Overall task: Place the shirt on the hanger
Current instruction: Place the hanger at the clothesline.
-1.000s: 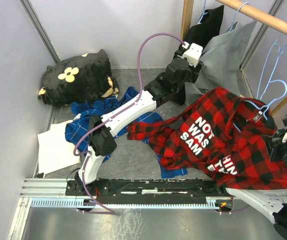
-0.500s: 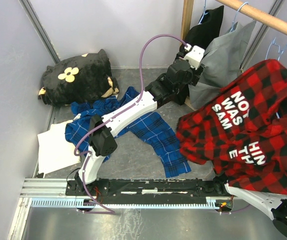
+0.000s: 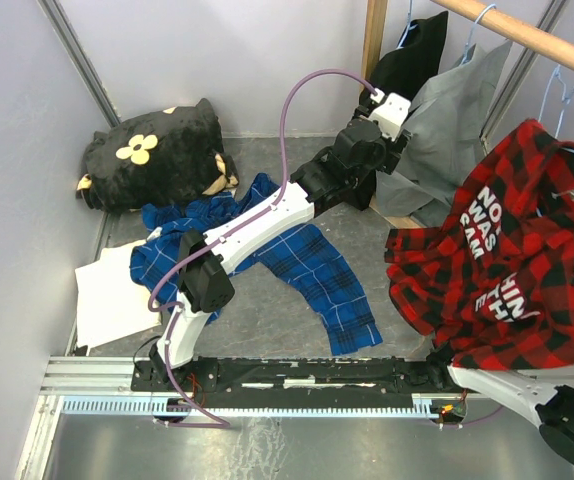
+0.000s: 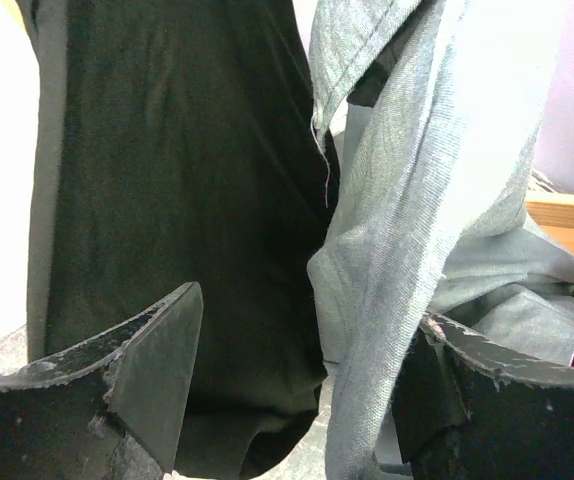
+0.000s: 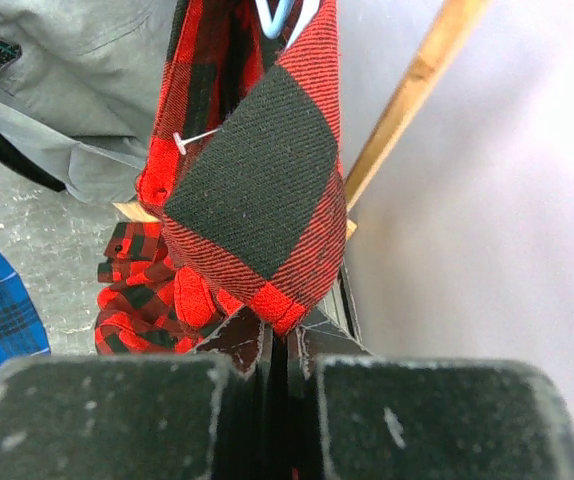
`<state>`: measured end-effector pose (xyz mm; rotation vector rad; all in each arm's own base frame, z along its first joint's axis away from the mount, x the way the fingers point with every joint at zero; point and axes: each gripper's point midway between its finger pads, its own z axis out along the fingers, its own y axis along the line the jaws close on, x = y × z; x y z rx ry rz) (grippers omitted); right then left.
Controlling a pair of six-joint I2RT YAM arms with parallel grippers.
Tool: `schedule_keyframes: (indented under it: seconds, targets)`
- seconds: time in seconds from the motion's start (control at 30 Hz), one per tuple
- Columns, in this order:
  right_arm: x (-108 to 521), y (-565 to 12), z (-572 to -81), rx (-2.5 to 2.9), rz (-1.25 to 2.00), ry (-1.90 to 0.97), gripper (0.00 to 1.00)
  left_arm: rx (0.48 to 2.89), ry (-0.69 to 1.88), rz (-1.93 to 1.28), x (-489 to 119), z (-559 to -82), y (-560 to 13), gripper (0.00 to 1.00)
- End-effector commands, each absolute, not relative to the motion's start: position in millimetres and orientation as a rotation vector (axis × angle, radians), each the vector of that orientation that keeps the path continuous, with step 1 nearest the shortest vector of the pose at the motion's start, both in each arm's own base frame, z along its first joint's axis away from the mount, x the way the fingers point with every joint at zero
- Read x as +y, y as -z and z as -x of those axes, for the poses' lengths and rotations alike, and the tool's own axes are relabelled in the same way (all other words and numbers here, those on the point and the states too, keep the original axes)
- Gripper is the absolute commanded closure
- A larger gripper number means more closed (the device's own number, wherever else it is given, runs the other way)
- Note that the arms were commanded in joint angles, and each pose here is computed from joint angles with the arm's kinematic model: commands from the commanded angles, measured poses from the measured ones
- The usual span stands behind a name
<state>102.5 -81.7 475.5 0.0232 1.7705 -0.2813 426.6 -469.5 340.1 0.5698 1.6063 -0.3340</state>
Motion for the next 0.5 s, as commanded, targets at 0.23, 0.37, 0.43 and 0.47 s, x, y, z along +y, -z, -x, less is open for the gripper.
schedule_keyframes:
  seconds: [0.23,0.37,0.43,0.47]
  targets:
    - [-53.5,-510.5,-182.3,1.717,-0.098,0.496,1.0,1.586,0.4,-0.638,-472.9,-413.3,-349.5,0.24]
    - [-81.4,-526.8,-171.2,1.66,-0.266,0.664,1.0,1.593,0.408,-0.649,-472.9,-411.1,-347.0,0.24]
    - [-96.4,-533.1,-158.3,1.628,-0.336,0.729,1.0,1.593,0.408,-0.648,-472.3,-411.1,-347.1,0.24]
    - [-104.0,-535.4,-150.6,1.611,-0.37,0.755,1.0,1.594,0.41,-0.652,-473.0,-410.4,-346.6,0.24]
